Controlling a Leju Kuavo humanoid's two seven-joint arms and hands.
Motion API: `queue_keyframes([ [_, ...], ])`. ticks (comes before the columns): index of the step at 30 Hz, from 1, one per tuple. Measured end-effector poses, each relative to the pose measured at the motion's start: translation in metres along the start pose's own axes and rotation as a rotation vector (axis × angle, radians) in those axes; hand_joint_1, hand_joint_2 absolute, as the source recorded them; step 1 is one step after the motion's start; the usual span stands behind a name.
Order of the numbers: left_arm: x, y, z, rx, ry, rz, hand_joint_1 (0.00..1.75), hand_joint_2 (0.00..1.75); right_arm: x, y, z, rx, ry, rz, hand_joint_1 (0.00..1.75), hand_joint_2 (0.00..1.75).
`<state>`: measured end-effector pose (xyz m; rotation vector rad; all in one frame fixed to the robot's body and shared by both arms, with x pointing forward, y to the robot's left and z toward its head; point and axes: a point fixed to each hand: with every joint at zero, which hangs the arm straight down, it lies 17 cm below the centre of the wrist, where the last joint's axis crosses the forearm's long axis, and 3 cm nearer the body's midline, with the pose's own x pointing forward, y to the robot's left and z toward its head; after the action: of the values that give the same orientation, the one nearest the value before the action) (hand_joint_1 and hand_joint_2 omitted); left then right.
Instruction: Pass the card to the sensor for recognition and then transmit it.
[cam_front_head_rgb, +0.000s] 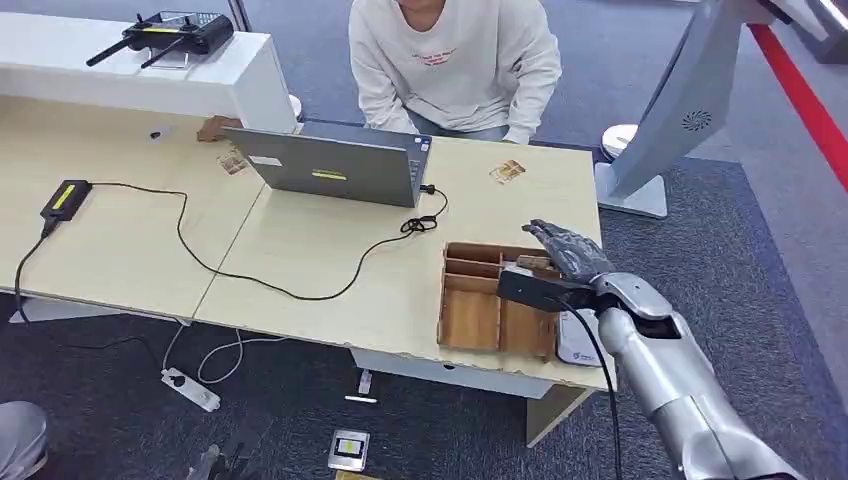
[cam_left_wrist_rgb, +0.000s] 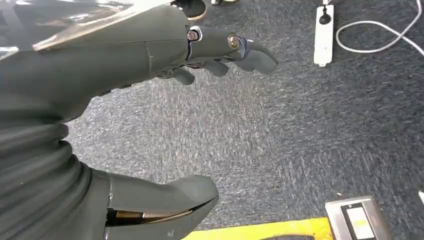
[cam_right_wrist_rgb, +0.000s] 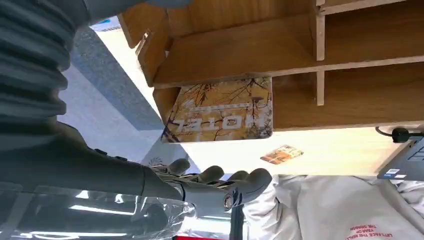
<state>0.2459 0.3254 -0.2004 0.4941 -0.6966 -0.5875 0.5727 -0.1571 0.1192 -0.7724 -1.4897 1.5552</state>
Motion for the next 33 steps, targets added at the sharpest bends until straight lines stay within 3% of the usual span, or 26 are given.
queue_keyframes([
  [33, 0.009, 0.000, 0.000, 0.009, -0.025, 0.002, 0.00, 1.75, 0.003, -0.006, -0.003, -0.031, -0.001, 0.001, 0.00, 1.75],
])
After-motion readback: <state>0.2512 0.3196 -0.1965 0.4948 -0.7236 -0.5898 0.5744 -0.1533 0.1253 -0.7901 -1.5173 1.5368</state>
